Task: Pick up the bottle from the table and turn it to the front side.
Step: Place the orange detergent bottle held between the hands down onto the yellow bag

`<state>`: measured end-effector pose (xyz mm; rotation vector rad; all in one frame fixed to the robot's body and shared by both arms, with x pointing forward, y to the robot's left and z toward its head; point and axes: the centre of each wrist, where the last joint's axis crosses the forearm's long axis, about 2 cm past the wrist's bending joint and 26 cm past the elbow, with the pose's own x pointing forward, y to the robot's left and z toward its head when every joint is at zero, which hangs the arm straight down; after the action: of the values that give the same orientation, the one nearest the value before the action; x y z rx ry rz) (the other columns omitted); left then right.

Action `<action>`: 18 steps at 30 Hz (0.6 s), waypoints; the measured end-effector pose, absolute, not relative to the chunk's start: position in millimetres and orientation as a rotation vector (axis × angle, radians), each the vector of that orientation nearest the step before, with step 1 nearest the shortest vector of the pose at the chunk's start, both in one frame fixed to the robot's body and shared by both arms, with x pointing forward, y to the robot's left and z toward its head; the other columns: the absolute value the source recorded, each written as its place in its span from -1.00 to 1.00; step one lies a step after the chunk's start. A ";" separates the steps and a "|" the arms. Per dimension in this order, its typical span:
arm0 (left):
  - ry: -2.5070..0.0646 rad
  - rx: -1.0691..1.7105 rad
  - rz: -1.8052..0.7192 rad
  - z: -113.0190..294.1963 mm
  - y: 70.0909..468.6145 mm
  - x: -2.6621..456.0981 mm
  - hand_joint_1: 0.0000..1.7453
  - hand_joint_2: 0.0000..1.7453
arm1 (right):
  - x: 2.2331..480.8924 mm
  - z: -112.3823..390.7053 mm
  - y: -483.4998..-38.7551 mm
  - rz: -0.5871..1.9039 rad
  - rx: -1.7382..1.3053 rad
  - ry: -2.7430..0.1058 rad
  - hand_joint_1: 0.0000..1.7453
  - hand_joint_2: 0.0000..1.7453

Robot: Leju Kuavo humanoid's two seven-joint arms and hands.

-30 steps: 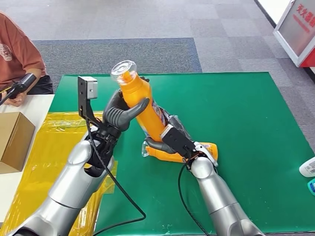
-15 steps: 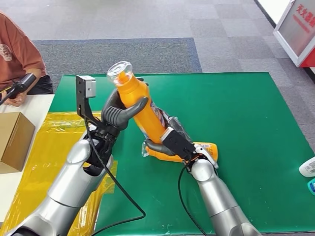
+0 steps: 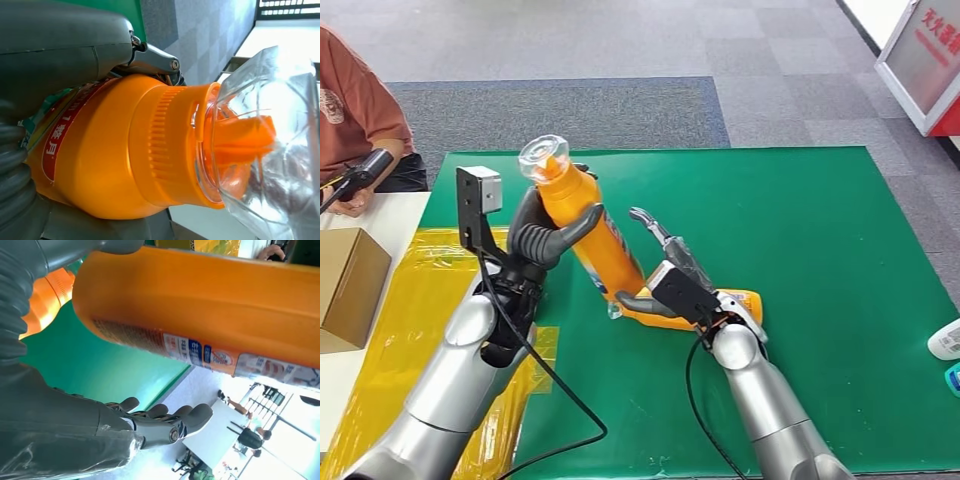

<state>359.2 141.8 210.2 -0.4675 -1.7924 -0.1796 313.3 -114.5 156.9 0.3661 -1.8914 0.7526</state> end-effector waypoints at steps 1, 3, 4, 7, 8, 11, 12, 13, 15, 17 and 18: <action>-1.795 -0.466 -0.180 210.1 142.6 358.8 1.00 1.00 | 313.4 156.9 -115.0 0.753 0.365 -1.892 -1.00 1.00; -1.798 -0.463 -0.181 210.1 144.0 358.2 1.00 1.00 | 313.6 156.6 -115.8 0.754 0.363 -1.891 -1.00 1.00; -1.799 -0.462 -0.181 210.1 144.6 358.1 1.00 1.00 | 313.6 156.4 -116.2 0.754 0.362 -1.891 -1.00 1.00; -1.802 -0.459 -0.182 210.1 146.1 357.6 1.00 1.00 | 313.8 156.1 -117.0 0.756 0.360 -1.890 -1.00 1.00; -1.803 -0.459 -0.183 210.0 146.4 357.5 1.00 1.00 | 313.8 156.0 -117.1 0.756 0.359 -1.890 -1.00 1.00; -1.806 -0.456 -0.184 210.3 146.8 357.1 1.00 1.00 | 313.9 155.8 -117.5 0.757 0.358 -1.889 -1.00 1.00; -1.810 -0.450 -0.187 210.5 146.9 356.9 1.00 1.00 | 313.9 155.8 -117.7 0.757 0.357 -1.888 -1.00 1.00; -1.814 -0.441 -0.192 210.6 147.0 356.6 1.00 1.00 | 313.9 155.7 -117.9 0.756 0.356 -1.887 -1.00 1.00; -1.825 -0.416 -0.206 210.7 148.0 355.3 1.00 1.00 | 314.2 155.3 -119.0 0.750 0.350 -1.884 -1.00 1.00; -1.833 -0.388 -0.219 210.2 150.2 353.4 1.00 1.00 | 314.5 154.4 -121.5 0.739 0.343 -1.882 -1.00 1.00; -1.837 -0.370 -0.226 209.8 151.9 352.5 1.00 1.00 | 314.4 153.7 -123.2 0.732 0.339 -1.880 -1.00 1.00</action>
<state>352.5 151.9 209.8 -0.3699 -1.8365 -0.2258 314.4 -123.2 153.7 0.3395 -1.8800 0.7320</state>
